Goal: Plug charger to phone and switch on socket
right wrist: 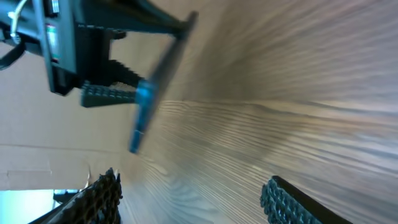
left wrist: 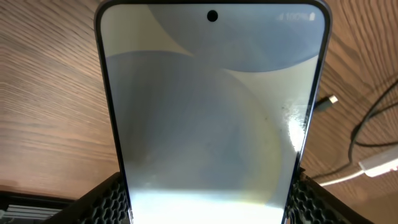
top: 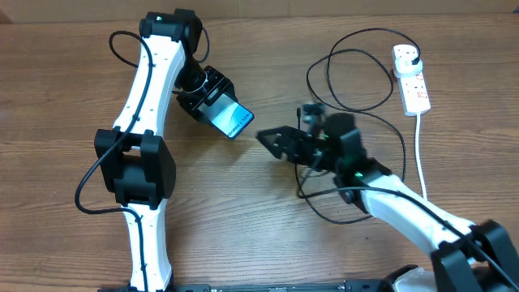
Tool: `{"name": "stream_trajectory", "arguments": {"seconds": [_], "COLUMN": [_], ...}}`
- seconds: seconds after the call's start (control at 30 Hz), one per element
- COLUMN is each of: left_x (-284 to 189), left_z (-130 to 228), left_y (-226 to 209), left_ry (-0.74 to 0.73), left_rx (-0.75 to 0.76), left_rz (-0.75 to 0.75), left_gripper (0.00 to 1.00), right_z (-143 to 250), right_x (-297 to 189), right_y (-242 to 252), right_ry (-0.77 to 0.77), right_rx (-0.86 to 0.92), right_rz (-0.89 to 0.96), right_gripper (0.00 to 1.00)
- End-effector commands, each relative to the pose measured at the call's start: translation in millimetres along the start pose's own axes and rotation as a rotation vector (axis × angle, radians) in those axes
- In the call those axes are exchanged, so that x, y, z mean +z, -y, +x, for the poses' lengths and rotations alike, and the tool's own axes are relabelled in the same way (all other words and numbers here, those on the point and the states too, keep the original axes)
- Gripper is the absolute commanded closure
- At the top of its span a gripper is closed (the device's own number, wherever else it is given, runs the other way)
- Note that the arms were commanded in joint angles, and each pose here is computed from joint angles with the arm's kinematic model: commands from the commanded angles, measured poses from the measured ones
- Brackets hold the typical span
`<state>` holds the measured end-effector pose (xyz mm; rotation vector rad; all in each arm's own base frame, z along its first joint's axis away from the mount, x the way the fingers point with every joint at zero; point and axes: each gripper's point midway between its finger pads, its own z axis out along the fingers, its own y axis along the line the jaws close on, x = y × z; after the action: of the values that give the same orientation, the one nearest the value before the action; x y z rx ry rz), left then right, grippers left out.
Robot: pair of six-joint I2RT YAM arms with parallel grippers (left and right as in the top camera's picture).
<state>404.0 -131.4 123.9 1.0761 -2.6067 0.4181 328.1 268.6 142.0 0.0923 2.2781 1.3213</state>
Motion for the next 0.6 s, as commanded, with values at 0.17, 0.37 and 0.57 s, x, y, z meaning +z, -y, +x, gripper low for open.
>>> {"name": "stream_trajectory", "arguments": {"seconds": [0.17, 0.37, 0.57], "left_x": [-6, -1, 7], "left_z": [-6, 2, 17], "left_y": [-1, 4, 11], "left_ry": [0.055, 0.06, 0.062], "left_rx": [-0.042, -0.032, -0.02], "left_rz": [-0.014, -0.031, -0.048], "left_gripper": [0.96, 0.96, 0.96], "right_z": [-18, -20, -22], "right_x": [23, 34, 44], "right_y": [-16, -25, -20], "right_ry": [0.145, 0.209, 0.206], "right_rx": [0.071, 0.119, 0.123], "right_rz": [0.062, 0.046, 0.062], "right_gripper": [0.27, 0.34, 0.4]}}
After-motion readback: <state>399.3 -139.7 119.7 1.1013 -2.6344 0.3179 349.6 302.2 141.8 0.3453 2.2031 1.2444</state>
